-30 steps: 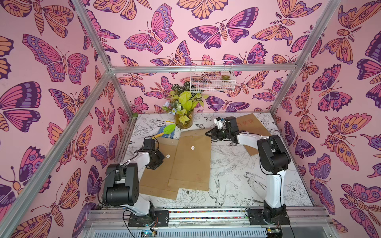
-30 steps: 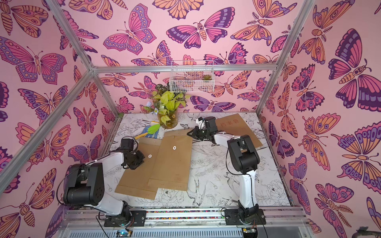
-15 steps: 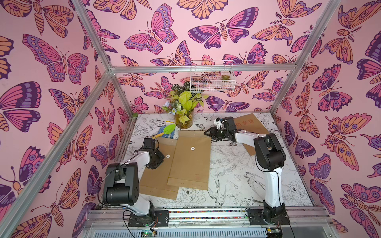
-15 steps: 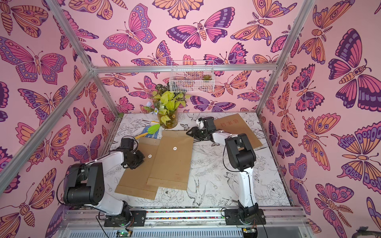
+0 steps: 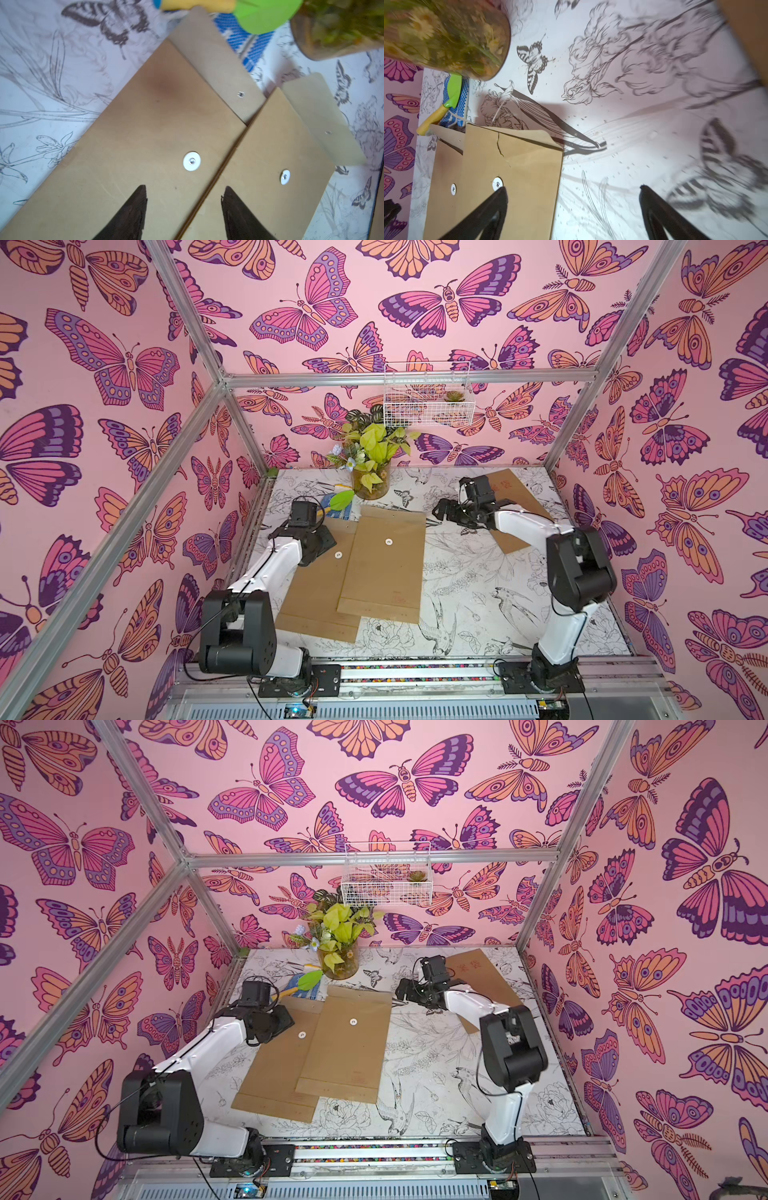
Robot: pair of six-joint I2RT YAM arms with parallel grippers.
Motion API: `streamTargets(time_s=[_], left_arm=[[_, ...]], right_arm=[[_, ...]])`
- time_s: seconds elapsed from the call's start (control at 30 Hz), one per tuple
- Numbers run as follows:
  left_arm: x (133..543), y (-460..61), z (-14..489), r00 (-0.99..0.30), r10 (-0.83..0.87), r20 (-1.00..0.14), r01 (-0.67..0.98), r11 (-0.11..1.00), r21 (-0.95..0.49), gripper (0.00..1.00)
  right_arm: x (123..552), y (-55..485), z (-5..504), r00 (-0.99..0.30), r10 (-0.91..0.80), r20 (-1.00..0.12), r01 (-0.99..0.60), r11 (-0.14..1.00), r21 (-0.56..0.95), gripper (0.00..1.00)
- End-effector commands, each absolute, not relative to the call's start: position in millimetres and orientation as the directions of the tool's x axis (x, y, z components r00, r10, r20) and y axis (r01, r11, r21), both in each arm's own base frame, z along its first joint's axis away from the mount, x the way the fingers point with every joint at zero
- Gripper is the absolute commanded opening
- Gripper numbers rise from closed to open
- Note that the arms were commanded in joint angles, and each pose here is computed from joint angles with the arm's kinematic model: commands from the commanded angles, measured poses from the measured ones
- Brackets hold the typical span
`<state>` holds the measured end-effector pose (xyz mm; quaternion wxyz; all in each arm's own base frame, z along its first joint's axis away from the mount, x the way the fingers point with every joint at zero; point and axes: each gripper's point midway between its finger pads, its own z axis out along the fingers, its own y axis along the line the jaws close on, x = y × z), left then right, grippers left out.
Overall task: Open the file bag
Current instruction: Move the file bag to the center of the board.
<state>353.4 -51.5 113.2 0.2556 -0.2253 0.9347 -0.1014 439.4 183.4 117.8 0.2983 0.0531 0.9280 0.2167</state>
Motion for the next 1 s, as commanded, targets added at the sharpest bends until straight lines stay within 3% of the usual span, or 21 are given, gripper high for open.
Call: streamTargets(time_s=[0.0, 0.13, 0.27, 0.37, 0.5, 0.73, 0.97], left_arm=[[346.6, -82.3, 121.5, -0.816, -0.288, -0.502, -0.234, 0.957, -0.169, 0.62], [348.8, -162.7, 130.1, -0.819, -0.040, -0.573, -0.019, 0.999, -0.043, 0.65], [351.0, -239.1, 121.9, -0.805, 0.119, -0.581, 0.135, 0.991, 0.017, 0.75], [351.0, -283.9, 115.9, -0.794, 0.183, -0.580, 0.215, 0.976, 0.015, 0.77], [350.0, -329.0, 112.1, -0.791, 0.197, -0.579, 0.286, 0.956, -0.066, 1.00], [352.4, -344.4, 118.6, -0.772, 0.165, -0.614, 0.299, 0.947, -0.121, 1.00], [352.3, -333.6, 121.8, -0.760, 0.122, -0.639, 0.268, 0.953, -0.138, 1.00]], right_arm=[[423.1, 141.7, 119.4, -0.770, 0.228, -0.596, 0.061, 0.956, 0.287, 0.99], [416.0, 92.1, 124.7, -0.708, 0.267, -0.654, 0.212, 0.963, 0.164, 0.99], [420.6, 55.1, 108.4, -0.741, 0.357, -0.569, 0.304, 0.934, 0.189, 0.99], [427.7, 38.9, 95.2, -0.751, 0.426, -0.504, 0.346, 0.905, 0.249, 0.99], [442.3, 28.1, 79.1, -0.769, 0.471, -0.432, 0.373, 0.880, 0.295, 0.99], [448.4, 19.9, 51.3, -0.795, 0.501, -0.343, 0.420, 0.862, 0.284, 0.99], [411.1, 25.9, 20.2, -0.794, 0.562, -0.232, 0.503, 0.821, 0.268, 0.99]])
